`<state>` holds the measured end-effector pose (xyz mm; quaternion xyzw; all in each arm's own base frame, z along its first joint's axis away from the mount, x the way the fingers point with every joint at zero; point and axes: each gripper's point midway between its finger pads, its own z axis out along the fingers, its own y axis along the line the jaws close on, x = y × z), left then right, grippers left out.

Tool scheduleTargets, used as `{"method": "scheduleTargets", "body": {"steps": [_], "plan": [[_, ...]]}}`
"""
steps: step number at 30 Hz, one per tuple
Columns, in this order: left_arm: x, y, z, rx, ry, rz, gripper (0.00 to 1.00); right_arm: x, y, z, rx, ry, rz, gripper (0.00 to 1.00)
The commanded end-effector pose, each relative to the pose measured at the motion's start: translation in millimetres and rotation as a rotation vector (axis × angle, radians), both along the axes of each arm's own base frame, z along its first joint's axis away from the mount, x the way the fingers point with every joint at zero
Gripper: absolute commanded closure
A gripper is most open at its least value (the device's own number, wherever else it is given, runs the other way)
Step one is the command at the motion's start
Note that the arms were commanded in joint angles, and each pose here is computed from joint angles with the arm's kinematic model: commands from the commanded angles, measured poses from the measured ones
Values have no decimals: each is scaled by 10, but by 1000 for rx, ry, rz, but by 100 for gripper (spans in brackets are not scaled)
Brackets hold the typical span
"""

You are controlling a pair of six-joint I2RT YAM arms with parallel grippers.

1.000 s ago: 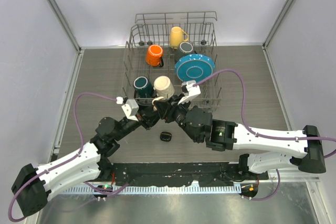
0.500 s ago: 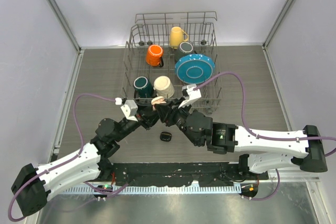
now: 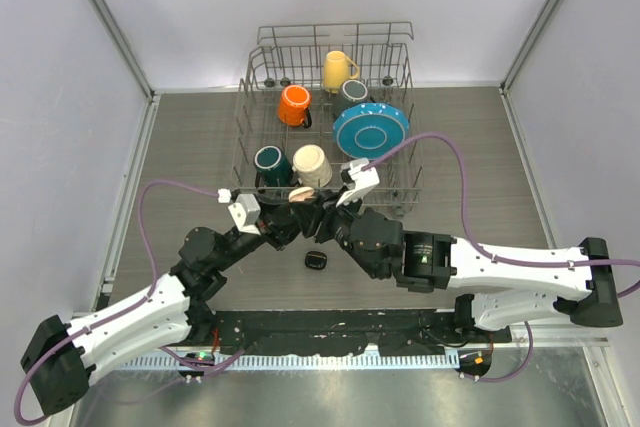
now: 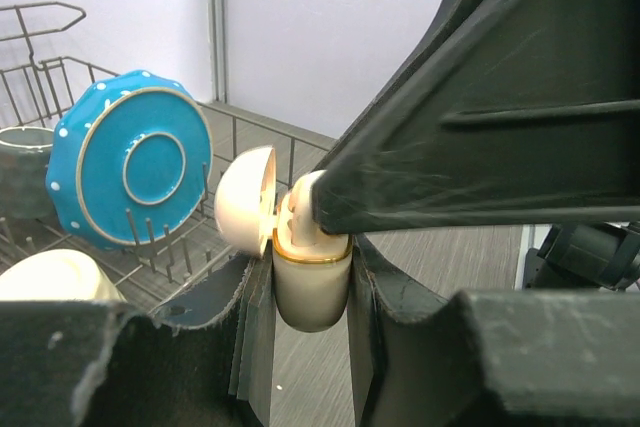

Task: Insert the wireless bluetooth earbuds into the charging case
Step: Place the earbud in the charging case, then close the charging case.

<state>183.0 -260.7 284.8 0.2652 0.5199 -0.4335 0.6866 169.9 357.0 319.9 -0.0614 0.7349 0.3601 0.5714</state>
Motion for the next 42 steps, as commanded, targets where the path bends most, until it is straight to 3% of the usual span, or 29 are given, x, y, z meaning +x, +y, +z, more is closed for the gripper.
{"method": "scheduleTargets", "body": {"steps": [1, 4, 10, 23, 31, 35, 42], "plan": [[-106, 52, 371, -79, -117, -24, 100, -29, -10, 51, -47, -1, 15, 50], [-114, 40, 358, -73, -114, -31, 100, -52, 21, 179, -29, -6, 35, 44], [-124, 50, 346, -67, -109, -33, 100, -88, 33, 390, 23, -16, 61, 40], [-119, 45, 244, -47, -78, -33, 100, -250, -188, 1075, 232, -91, 143, 39], [-252, -15, 296, -27, -94, -112, 100, 383, -666, 714, 118, 73, -162, 36], [-367, -121, 300, 5, -91, -205, 100, 536, -527, 418, 97, 221, -28, 36], [-423, -207, 267, 36, -85, -266, 100, 559, -271, 142, 20, 308, 99, 36]]}}
